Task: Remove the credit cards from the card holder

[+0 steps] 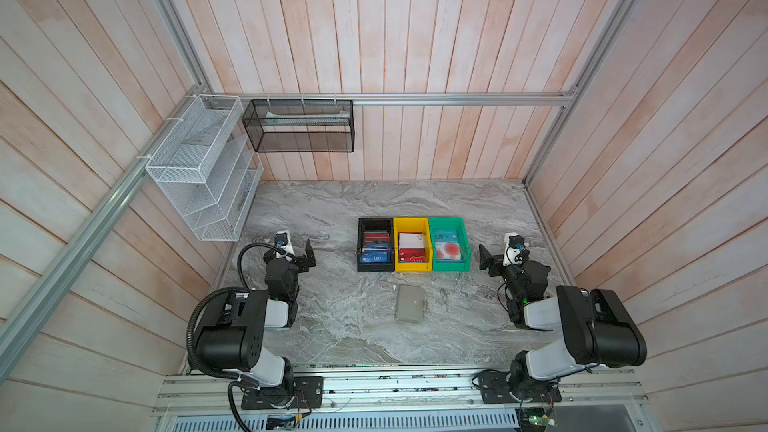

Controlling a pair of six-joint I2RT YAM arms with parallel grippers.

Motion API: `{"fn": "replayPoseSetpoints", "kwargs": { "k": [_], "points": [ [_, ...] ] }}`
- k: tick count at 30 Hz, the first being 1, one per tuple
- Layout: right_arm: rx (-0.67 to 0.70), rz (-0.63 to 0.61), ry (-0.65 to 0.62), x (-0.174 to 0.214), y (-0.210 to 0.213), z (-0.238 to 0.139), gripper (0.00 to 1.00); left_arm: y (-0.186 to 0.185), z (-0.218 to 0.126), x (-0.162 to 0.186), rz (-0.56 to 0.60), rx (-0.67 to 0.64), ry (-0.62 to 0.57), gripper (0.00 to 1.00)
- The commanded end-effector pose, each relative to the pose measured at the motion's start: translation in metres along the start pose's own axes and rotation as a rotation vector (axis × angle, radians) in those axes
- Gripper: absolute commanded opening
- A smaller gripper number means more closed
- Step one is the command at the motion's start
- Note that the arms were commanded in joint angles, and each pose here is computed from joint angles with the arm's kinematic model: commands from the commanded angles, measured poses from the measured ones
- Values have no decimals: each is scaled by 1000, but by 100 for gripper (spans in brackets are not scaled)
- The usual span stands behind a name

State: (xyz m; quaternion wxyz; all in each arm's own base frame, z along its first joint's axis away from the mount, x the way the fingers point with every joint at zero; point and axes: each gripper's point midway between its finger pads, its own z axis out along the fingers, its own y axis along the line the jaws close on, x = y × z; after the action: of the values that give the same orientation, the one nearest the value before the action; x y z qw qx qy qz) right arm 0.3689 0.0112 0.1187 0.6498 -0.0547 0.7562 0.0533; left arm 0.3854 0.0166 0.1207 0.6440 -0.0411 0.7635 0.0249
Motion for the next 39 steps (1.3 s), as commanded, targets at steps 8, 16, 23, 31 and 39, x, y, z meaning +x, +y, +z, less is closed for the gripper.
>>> {"fn": "replayPoseSetpoints", "kwargs": {
  "k": [8, 16, 23, 31, 39],
  "points": [
    [14, 2, -22, -9, -4, 2, 98, 1, 1, -8, -8, -9, -30, 100],
    [40, 16, -15, -26, -9, 4, 98, -2, -2, -31, 3, 4, -33, 100],
    [20, 63, -58, -80, 4, -15, 94, -15, -32, -83, -86, 82, -102, 100],
    [-225, 31, 128, -89, 116, -36, 86, -77, -67, -66, -271, 282, 124, 100],
    [-584, 142, 441, -11, 233, -88, 72, -141, -113, 14, -463, 420, 444, 100]
  ]
}}
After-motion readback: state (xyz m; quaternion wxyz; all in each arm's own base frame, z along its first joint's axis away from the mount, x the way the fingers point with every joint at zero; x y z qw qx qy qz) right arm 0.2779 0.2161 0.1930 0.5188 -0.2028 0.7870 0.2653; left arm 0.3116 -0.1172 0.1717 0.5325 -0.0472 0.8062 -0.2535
